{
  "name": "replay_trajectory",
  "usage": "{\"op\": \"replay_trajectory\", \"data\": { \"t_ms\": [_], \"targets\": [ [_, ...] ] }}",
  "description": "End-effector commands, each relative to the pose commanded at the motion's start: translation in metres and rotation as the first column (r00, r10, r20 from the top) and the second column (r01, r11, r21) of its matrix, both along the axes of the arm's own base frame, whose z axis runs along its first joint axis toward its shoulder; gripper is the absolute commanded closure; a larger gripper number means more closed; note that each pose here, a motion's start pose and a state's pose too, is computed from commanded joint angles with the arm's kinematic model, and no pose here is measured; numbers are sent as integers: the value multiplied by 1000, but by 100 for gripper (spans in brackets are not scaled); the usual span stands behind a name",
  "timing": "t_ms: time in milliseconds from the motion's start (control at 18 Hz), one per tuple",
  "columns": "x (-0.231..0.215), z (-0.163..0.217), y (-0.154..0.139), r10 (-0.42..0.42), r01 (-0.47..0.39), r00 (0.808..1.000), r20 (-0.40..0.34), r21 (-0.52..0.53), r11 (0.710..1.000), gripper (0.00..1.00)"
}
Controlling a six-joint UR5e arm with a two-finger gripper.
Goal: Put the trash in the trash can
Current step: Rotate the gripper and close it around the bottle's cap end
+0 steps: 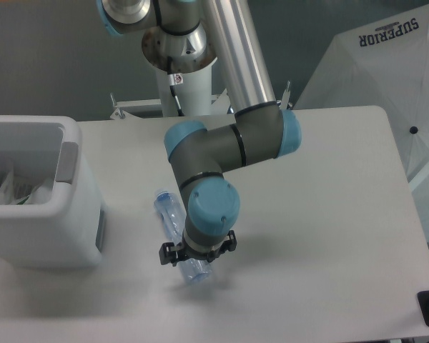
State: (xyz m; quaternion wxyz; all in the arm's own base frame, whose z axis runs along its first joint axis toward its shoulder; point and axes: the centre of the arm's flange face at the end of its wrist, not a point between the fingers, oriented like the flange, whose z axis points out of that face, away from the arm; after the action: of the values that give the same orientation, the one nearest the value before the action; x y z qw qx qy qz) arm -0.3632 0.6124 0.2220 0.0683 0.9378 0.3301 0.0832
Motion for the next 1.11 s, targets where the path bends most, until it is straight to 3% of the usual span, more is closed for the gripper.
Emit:
{"op": "replay_trajectory", "data": {
  "t_ms": [778, 833, 1000, 1111],
  "targets": [
    [4, -41, 10, -31, 30, 999, -13, -81, 996, 1],
    [6, -44, 12, -37, 36, 999, -14, -86, 996, 5],
    [7, -43, 11, -36, 34, 999, -14, -87, 996, 33],
    [6, -42, 12, -36, 34, 999, -16, -84, 996, 37]
  ]
}}
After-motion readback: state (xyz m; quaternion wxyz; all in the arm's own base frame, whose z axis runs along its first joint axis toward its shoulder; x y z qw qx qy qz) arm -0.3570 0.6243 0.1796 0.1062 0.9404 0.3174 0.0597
